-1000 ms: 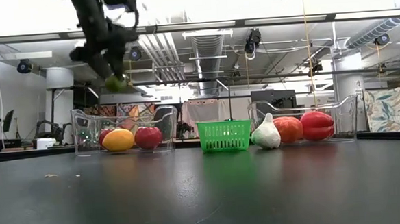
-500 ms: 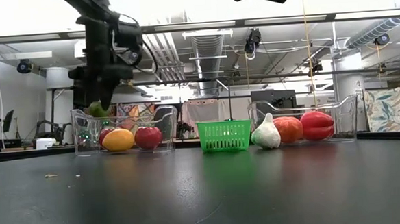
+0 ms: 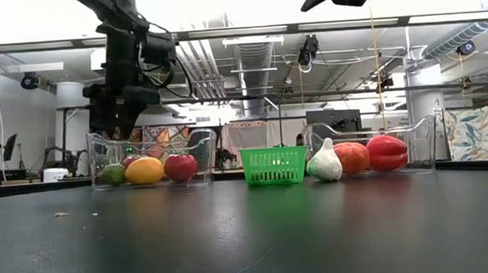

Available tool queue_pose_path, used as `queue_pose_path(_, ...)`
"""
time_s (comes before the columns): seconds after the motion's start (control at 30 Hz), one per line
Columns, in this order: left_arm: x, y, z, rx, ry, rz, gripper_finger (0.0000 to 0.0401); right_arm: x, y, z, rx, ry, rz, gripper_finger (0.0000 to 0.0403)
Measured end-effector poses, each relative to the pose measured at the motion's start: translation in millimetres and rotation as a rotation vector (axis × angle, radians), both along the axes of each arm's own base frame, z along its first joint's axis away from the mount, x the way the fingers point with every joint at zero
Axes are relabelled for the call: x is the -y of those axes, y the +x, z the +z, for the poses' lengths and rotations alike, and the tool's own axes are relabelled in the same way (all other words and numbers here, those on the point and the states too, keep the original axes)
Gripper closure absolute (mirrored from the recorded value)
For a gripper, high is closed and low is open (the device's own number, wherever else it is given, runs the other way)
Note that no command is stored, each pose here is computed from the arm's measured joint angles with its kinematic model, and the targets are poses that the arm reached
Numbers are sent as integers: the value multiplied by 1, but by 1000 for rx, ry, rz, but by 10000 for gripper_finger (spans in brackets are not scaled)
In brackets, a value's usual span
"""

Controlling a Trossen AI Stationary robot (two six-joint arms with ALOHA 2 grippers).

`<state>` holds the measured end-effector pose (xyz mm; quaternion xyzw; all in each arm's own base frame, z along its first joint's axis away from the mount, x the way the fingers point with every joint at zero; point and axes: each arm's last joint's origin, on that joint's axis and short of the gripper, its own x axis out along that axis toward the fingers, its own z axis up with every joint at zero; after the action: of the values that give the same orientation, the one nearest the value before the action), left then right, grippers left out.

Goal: Sort produce into baskets
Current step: Put the big potato into the right transparent bin

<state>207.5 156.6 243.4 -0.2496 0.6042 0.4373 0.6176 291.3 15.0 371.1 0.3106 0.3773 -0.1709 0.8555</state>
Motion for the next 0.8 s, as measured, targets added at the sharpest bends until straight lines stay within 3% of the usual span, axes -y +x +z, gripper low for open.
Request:
queue_pose_path(0.37,50,9,34,186,79,-94,145,-19,-17,-11,-195,127,-29,131)
queue_pose_path(0.8,126,34,71,621,157,-270,145,-86,-32,-31,-379,326,-123,73)
